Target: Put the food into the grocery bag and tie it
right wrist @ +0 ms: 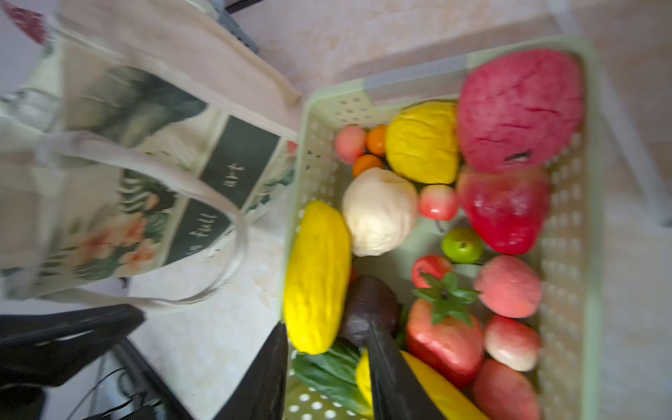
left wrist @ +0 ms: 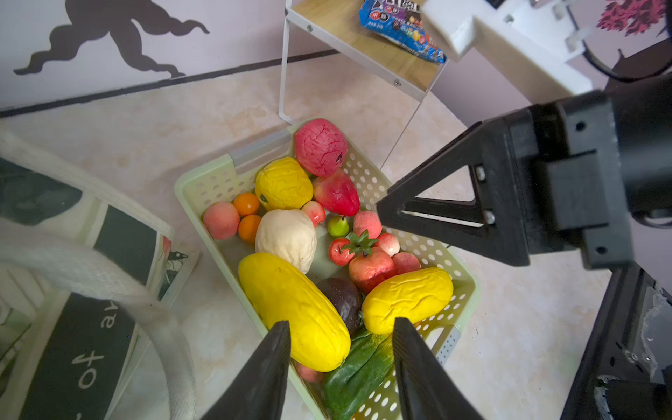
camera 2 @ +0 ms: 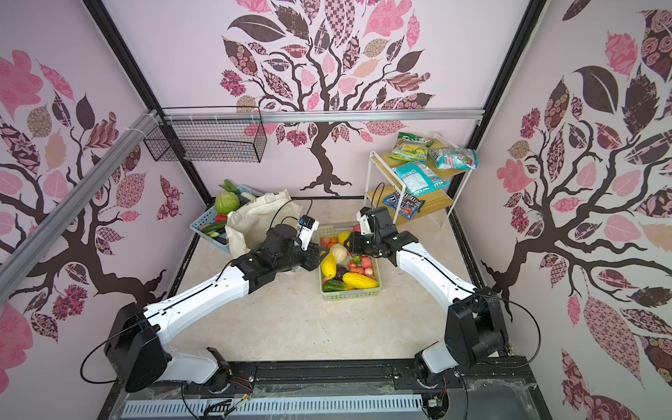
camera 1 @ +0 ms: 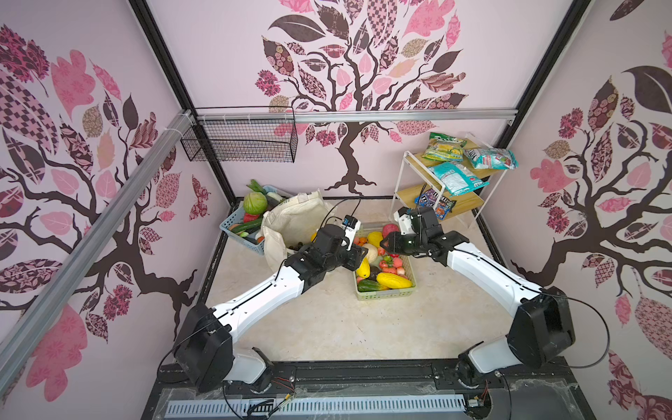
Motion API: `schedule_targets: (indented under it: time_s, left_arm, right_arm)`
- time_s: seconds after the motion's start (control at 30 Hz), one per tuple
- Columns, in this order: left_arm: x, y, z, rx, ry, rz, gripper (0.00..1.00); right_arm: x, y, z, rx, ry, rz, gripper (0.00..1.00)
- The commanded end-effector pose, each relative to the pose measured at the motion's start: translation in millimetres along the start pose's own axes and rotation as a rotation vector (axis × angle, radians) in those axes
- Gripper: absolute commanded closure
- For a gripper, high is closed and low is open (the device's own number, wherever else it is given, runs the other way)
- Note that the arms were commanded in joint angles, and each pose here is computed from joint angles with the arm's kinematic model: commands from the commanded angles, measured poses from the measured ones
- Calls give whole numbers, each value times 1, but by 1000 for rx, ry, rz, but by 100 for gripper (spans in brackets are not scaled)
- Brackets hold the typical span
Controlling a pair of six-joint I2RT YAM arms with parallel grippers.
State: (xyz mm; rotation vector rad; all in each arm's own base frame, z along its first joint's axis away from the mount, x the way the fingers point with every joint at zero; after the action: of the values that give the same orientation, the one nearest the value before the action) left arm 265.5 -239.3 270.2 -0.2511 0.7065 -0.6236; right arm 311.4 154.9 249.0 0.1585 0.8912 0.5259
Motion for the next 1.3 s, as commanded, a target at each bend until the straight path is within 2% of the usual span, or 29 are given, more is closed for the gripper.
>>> schedule_targets:
  time_s: [0.0,0.37,0.83,1.1,1.27]
  left_arm:
    - [3,-4,5,-23,1,24,52]
    - [7,-2,7,-78,31,73,55]
    - [7,-4,11,-70,39,88,55]
    - [5,-3,11,-57,40,97,54]
    - [5,-4,11,-54,39,87,54]
  right_arm:
    - [4,-17,-10,-44,42,-160,63]
    - [47,-38,-18,5,92,-268,65]
    - [93,-36,-22,-35,141,-277,68]
    - [109,-40,-25,-66,172,-335,77]
    - [111,-41,-26,-79,177,-363,78]
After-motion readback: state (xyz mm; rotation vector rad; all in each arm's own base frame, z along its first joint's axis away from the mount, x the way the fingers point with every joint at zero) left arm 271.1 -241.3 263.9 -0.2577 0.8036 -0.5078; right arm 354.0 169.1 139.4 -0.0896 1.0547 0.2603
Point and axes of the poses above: each gripper's point midway between its finger pads, its own x axis out along the fingers, its own y axis along the line the jaws close on, z = x × y, the point moved 10 cm from there along -x, back along the fingers, and after that the axes turned 13 degrees about -x, right-handed, at the moved point
